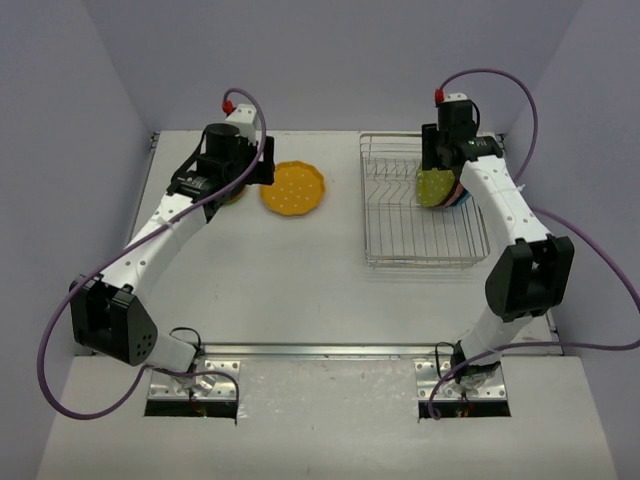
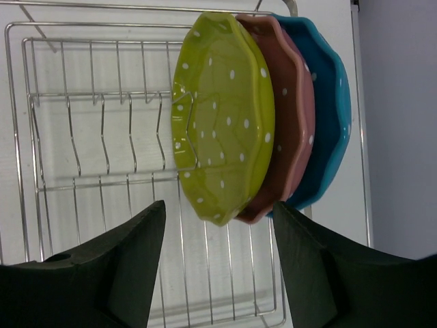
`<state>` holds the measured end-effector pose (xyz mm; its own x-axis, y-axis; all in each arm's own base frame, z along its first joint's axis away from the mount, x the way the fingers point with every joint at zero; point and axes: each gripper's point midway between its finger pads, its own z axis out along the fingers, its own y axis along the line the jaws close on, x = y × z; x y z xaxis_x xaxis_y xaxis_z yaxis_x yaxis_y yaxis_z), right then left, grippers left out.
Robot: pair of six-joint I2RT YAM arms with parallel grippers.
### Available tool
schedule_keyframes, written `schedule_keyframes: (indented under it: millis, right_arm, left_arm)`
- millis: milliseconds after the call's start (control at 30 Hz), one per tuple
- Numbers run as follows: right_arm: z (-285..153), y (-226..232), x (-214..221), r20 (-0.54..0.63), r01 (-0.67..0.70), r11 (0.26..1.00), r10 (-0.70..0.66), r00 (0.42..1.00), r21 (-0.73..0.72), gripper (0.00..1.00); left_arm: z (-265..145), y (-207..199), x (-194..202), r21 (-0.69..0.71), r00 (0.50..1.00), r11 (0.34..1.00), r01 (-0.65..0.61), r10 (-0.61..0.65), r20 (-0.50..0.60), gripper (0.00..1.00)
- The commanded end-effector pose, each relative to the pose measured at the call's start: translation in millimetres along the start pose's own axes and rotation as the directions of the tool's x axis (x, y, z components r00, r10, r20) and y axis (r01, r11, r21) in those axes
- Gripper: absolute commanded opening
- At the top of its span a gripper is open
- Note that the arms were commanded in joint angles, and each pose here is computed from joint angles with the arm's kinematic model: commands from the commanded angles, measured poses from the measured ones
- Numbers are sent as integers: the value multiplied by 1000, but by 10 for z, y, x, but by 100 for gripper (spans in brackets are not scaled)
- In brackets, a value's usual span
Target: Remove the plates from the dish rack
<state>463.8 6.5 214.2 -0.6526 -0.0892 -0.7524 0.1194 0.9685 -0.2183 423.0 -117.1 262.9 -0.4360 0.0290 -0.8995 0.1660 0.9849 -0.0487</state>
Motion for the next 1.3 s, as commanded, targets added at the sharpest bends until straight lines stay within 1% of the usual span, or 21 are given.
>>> schedule_keyframes:
  millis: [0, 300, 500, 633, 767, 933, 967, 1100, 1167, 1233, 1267]
  right_arm:
    - [150, -106, -114, 1, -39, 998, 39, 999, 56, 65]
    - [485, -162, 15, -70, -34, 996, 40, 997, 79, 65]
    - [672, -129, 158, -117, -57, 996, 64, 991, 63, 66]
    - [826, -84, 276, -157, -120, 993, 120, 980, 10, 67]
    - [912, -20, 362, -187, -157, 987, 146, 971, -41, 64]
    - [915, 56, 360, -173, -182, 979, 164, 971, -93, 61]
    - [907, 69, 350, -168, -185, 978, 167, 972, -101, 59]
    - [878, 59, 290, -150, -189, 976, 172, 974, -104, 46]
    - [863, 51, 273, -144, -186, 977, 170, 975, -103, 40]
    - [839, 44, 281, -143, -185, 977, 169, 975, -104, 32]
    - [816, 42, 263, -138, -186, 977, 170, 976, -107, 29]
  left_arm:
    - [-174, 24, -116, 6, 998, 1000, -1, 1, 58, 77]
    - [-245, -11, -207, 28, 997, 999, 25, -27, 74, 77]
    - [-230, -8, -171, 29, 997, 999, 28, -30, 67, 78]
    - [-228, -8, -174, 33, 997, 999, 30, -33, 68, 78]
    - [-232, -41, -167, 54, 997, 998, 36, -39, 68, 78]
    - [-206, -53, -124, 61, 997, 997, 37, -41, 63, 78]
    - [-203, -55, -119, 62, 997, 997, 37, -40, 62, 78]
    - [-191, -51, -95, 62, 997, 997, 39, -42, 60, 79]
    - [-188, -53, -83, 63, 997, 997, 38, -42, 57, 79]
    - [-190, -55, -81, 65, 997, 997, 40, -44, 58, 79]
    - [-188, -53, -81, 63, 997, 997, 40, -44, 59, 79]
